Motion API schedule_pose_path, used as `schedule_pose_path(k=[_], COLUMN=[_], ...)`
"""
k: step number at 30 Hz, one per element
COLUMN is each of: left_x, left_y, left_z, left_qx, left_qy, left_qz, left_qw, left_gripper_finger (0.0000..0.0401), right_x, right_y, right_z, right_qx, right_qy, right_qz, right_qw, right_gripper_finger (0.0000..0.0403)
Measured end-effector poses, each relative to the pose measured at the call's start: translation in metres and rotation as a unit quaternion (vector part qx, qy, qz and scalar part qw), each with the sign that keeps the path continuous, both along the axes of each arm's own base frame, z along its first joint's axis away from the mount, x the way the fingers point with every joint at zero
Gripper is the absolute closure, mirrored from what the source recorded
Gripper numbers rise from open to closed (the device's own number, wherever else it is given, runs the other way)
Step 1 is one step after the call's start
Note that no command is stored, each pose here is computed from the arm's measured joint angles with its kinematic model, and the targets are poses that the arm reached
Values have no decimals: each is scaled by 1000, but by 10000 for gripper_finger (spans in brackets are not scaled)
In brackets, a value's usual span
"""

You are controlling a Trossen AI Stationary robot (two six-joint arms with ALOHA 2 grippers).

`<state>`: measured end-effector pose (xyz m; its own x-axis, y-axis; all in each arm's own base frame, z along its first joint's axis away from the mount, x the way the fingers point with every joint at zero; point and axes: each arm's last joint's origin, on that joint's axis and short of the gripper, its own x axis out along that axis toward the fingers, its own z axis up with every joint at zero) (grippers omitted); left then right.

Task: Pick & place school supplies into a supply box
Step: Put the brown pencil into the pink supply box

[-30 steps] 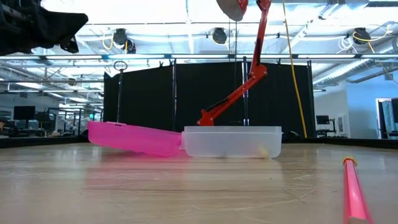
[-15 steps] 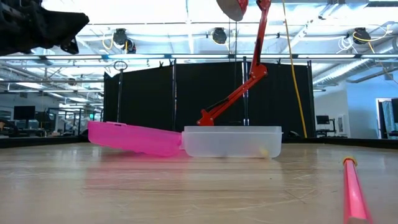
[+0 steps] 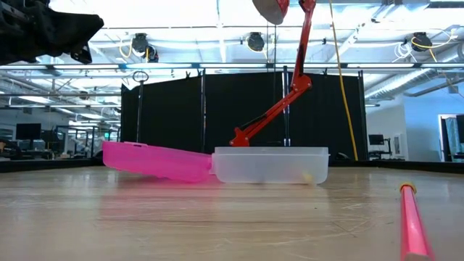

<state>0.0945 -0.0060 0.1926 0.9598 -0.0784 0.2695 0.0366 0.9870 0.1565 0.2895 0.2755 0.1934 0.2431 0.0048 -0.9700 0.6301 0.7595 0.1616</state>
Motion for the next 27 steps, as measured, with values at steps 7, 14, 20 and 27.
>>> schedule_pose_path(k=[7,14,20,27], left_x=[0,0,0,0], left_y=[0,0,0,0], left_z=[0,0,0,1], left_qx=[3,26,28,28], left_qy=[-1,-2,-3,-9], left_qz=[1,8,9,9], left_qw=[1000,1000,1000,1000], left_gripper_finger=[354,354,354,354], right_x=[5,-5,-18,-20], right_y=[-17,-27,-37,-39], right_z=[0,0,2,3], right_qx=[-9,-43,-65,-119], right_qy=[57,122,211,199], right_qz=[74,80,130,197], right_qw=[996,988,966,953], right_gripper_finger=[403,403,403,403])
